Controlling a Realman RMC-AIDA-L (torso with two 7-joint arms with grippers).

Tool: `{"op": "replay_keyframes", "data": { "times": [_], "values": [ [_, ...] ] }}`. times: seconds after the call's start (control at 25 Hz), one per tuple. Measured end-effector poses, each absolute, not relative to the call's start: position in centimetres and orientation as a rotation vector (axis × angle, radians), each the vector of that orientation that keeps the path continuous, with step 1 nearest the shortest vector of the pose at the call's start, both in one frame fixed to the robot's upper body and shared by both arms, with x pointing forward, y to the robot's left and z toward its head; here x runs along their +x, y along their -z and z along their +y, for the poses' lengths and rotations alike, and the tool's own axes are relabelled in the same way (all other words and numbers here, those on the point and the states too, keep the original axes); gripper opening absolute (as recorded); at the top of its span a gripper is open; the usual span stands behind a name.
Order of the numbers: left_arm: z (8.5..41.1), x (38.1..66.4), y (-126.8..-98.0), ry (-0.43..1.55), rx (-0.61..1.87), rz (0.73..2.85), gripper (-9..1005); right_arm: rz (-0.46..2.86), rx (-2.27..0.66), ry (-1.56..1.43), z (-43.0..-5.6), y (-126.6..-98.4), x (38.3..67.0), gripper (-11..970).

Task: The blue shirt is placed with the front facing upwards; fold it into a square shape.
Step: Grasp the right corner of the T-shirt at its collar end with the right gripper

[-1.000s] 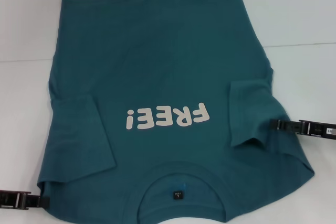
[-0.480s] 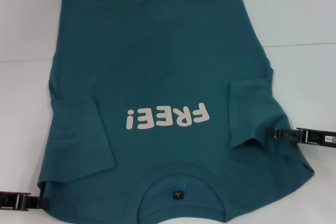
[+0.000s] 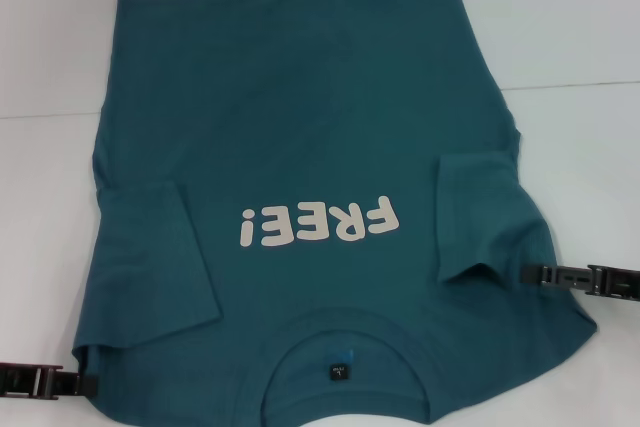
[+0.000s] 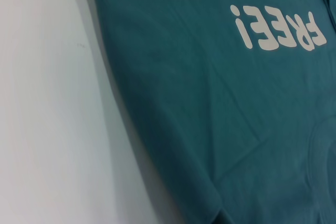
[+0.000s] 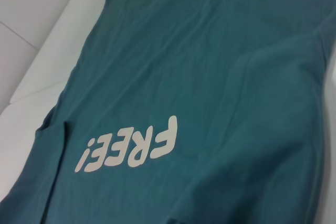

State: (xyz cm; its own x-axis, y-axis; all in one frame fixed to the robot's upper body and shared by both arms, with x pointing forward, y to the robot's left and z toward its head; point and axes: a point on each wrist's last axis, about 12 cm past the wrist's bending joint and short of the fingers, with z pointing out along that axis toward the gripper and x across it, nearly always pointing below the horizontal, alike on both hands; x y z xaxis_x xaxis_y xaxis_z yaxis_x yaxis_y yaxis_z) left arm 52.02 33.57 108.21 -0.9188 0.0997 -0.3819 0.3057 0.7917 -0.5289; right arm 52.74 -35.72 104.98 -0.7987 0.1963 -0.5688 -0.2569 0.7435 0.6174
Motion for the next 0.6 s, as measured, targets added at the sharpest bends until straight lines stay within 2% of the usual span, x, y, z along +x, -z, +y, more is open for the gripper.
{"op": "replay_keyframes", "data": {
  "times": [0.6],
  "values": [
    [33.6,51.8,-108.1,0.867,0.302,2.649,28,2.29,-0.071,-1.073,-36.2,-105.9,51.4,945]
  ]
}}
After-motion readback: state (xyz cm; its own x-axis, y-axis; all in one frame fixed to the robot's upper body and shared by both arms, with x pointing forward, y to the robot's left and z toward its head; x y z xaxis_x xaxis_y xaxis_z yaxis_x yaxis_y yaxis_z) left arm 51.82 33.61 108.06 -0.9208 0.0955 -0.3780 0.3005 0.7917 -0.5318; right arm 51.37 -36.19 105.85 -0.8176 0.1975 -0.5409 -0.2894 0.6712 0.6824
